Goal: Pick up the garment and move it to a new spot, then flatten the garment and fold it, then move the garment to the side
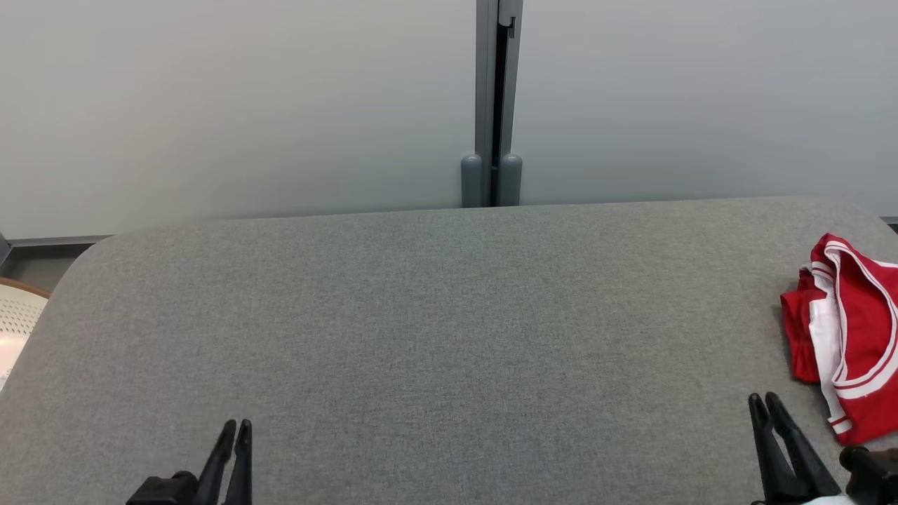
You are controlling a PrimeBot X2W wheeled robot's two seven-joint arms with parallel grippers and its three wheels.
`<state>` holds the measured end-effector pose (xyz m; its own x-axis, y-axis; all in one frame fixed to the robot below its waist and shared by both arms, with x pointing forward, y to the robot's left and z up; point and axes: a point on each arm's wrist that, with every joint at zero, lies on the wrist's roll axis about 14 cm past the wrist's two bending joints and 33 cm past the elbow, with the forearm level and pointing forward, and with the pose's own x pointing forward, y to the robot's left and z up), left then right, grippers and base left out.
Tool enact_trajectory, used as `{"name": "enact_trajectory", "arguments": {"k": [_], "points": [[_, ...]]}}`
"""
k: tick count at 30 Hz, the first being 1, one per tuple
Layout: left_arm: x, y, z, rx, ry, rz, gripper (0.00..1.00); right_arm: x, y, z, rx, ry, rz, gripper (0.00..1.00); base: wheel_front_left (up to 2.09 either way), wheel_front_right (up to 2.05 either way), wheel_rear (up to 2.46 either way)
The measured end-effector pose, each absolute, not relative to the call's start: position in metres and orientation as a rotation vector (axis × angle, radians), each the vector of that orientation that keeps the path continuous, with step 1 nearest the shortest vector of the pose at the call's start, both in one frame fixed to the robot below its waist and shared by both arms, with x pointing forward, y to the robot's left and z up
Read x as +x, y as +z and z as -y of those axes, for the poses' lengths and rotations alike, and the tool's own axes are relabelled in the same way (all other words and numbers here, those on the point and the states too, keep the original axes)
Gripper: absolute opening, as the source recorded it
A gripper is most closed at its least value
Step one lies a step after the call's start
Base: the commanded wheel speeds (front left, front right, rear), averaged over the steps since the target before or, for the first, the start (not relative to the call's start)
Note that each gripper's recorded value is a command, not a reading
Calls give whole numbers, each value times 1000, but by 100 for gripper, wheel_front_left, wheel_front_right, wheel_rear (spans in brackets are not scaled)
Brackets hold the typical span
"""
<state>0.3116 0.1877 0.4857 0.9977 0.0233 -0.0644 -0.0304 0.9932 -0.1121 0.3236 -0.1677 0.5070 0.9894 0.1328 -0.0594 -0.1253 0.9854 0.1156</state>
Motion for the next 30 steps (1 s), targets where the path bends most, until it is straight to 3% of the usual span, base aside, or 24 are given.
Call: {"name": "enact_trajectory", "arguments": {"k": [30], "points": [[330,470,-194,-600,78,-157,0,341,499,176,604,78,-91,0,0,0,0]]}}
